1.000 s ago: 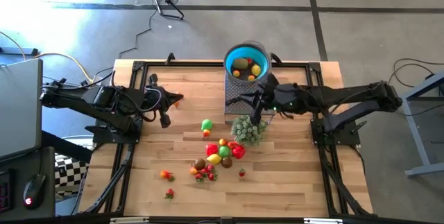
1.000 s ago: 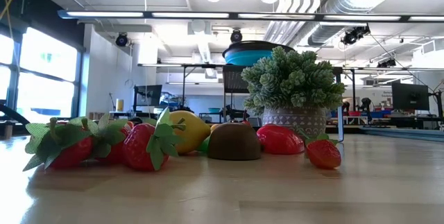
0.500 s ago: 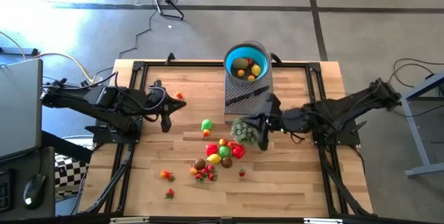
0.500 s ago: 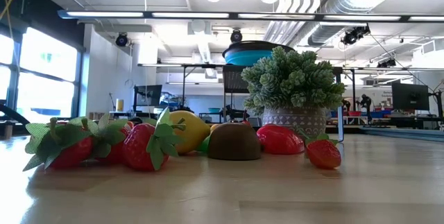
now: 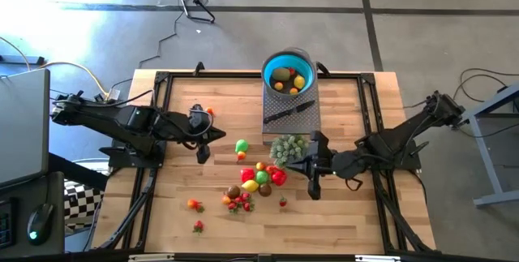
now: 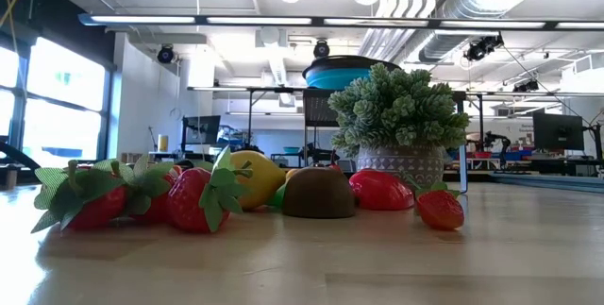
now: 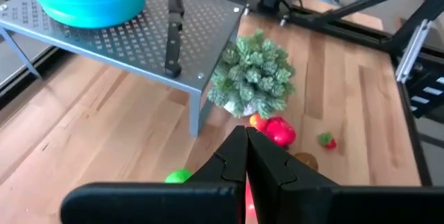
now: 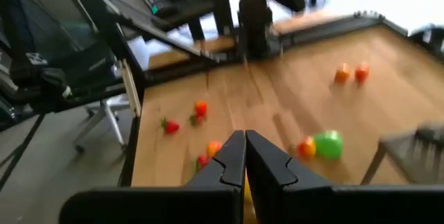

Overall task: Pick & Place Fruit
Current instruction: Put the red strawberry into the blue strainer bowl

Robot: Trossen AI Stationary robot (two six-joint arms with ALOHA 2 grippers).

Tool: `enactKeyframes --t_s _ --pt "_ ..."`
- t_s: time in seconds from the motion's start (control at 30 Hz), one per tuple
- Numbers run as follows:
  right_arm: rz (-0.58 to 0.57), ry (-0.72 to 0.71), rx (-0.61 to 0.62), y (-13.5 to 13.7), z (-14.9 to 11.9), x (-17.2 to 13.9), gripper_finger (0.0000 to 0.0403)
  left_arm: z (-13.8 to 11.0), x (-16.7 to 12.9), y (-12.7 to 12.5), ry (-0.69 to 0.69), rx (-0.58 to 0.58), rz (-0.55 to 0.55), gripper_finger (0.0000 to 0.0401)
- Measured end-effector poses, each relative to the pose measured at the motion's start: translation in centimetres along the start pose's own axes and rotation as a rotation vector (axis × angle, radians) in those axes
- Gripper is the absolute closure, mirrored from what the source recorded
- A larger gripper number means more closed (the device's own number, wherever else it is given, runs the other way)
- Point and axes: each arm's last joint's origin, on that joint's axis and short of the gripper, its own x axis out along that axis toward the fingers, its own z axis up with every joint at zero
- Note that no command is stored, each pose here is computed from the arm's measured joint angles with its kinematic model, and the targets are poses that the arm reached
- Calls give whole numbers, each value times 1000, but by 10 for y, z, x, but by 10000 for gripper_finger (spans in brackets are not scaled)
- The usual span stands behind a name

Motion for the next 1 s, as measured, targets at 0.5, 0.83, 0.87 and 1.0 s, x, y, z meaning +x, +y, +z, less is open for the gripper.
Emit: enactKeyframes --t_s 0.5,0.83,0.87,1.0 --pt "-172 157 294 7 -40 19 399 -1 3 -1 12 6 -2 401" --pt "-253 273 425 21 -84 55 400 -1 5 -1 17 9 -1 401" --pt "-261 283 434 21 -87 58 400 -1 5 -1 18 9 -2 401" --pt "-296 308 472 23 -100 67 400 -1 4 -1 18 8 -3 401"
